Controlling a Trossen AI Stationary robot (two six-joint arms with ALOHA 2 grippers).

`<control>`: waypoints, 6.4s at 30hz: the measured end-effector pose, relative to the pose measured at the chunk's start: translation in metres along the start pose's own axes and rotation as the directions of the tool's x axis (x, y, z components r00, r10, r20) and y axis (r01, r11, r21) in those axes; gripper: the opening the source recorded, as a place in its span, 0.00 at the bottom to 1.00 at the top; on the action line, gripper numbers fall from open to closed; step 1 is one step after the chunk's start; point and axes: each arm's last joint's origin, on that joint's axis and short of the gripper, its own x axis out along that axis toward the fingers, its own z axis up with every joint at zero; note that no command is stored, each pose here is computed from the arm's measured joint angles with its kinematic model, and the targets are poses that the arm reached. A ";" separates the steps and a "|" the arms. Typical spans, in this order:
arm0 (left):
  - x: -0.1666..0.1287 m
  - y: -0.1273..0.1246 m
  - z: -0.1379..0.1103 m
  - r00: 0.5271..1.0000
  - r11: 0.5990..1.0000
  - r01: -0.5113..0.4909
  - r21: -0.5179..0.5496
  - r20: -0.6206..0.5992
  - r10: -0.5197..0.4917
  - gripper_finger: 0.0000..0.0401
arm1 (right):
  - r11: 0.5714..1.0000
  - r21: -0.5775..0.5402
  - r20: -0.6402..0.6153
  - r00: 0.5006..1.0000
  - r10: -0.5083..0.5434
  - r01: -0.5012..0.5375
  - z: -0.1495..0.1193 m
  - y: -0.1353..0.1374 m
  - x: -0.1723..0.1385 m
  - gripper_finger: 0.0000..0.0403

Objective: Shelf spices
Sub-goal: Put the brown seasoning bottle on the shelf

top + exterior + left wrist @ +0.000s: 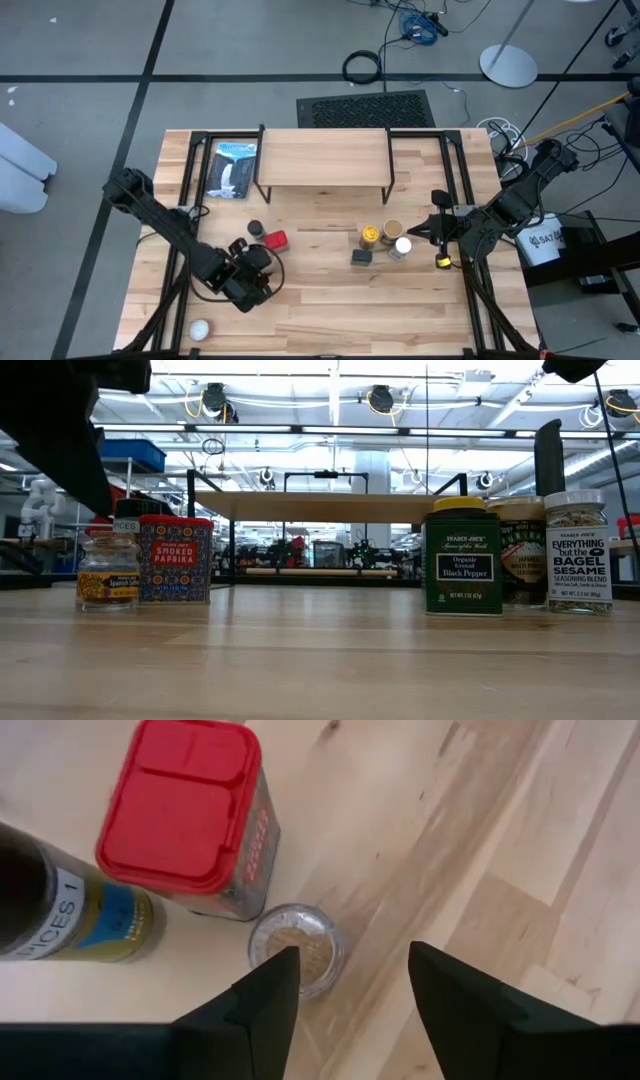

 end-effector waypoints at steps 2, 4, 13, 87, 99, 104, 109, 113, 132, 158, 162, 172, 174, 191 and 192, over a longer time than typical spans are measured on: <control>-0.001 0.000 0.000 1.000 1.000 -0.004 0.000 0.019 0.004 0.50 | 1.000 -0.002 -0.001 1.000 0.001 -0.001 0.000 0.000 0.000 0.00; -0.002 0.002 0.000 0.999 1.000 -0.021 0.007 0.024 0.021 0.50 | 1.000 -0.006 -0.003 1.000 0.001 -0.001 0.000 0.000 0.000 0.00; -0.001 0.005 -0.003 0.998 0.997 -0.064 0.049 0.006 0.064 0.55 | 1.000 -0.007 -0.007 1.000 0.000 0.000 -0.001 0.000 0.000 0.00; 0.038 0.006 -0.017 0.996 0.996 -0.067 0.059 0.066 0.063 0.70 | 1.000 -0.004 -0.006 1.000 0.001 -0.001 -0.001 0.000 0.000 0.00; 0.038 0.006 -0.018 0.996 0.995 -0.072 0.062 0.061 0.068 0.63 | 1.000 -0.004 -0.006 1.000 0.001 -0.001 -0.001 0.000 0.000 0.00; 0.038 0.006 -0.018 0.996 0.995 -0.071 0.072 0.053 0.067 0.55 | 1.000 -0.004 -0.006 1.000 0.001 -0.001 -0.001 0.000 0.000 0.00; 0.038 0.006 -0.018 0.998 0.996 -0.061 0.071 0.038 0.058 0.50 | 1.000 -0.004 -0.006 1.000 0.001 -0.001 -0.001 0.000 0.000 0.00; 0.038 0.006 -0.018 0.998 0.996 -0.056 0.071 0.030 0.054 0.50 | 1.000 -0.004 -0.006 1.000 0.001 -0.001 0.000 0.000 0.000 0.00; 0.024 -0.013 -0.008 0.998 0.982 0.031 0.188 0.039 -0.039 0.49 | 1.000 0.001 0.000 1.000 0.004 -0.004 0.000 0.000 0.000 0.00; -0.045 -0.011 0.102 0.960 0.859 0.015 0.512 0.232 -0.155 0.49 | 1.000 0.000 -0.001 1.000 0.003 -0.003 0.000 0.000 0.000 0.00; -0.063 0.010 0.134 0.942 0.840 -0.044 0.541 0.301 -0.145 0.49 | 1.000 -0.001 -0.001 1.000 0.003 -0.003 0.000 0.000 0.000 0.00; -0.091 0.085 0.190 0.927 0.780 -0.171 0.602 0.366 -0.079 0.49 | 1.000 -0.003 -0.002 1.000 0.003 -0.003 0.000 0.000 0.000 0.00; -0.091 0.101 0.198 0.928 0.762 -0.185 0.620 0.366 -0.073 0.49 | 1.000 -0.003 -0.001 1.000 0.003 -0.003 0.000 0.000 0.000 0.00; -0.068 0.184 0.229 0.957 0.655 -0.086 0.751 0.245 -0.155 0.49 | 1.000 -0.003 -0.001 1.000 0.003 -0.003 0.000 0.000 0.000 0.00; -0.067 0.187 0.229 0.960 0.650 -0.078 0.756 0.232 -0.155 0.49 | 1.000 -0.003 -0.001 1.000 0.003 -0.003 0.000 0.000 0.000 0.00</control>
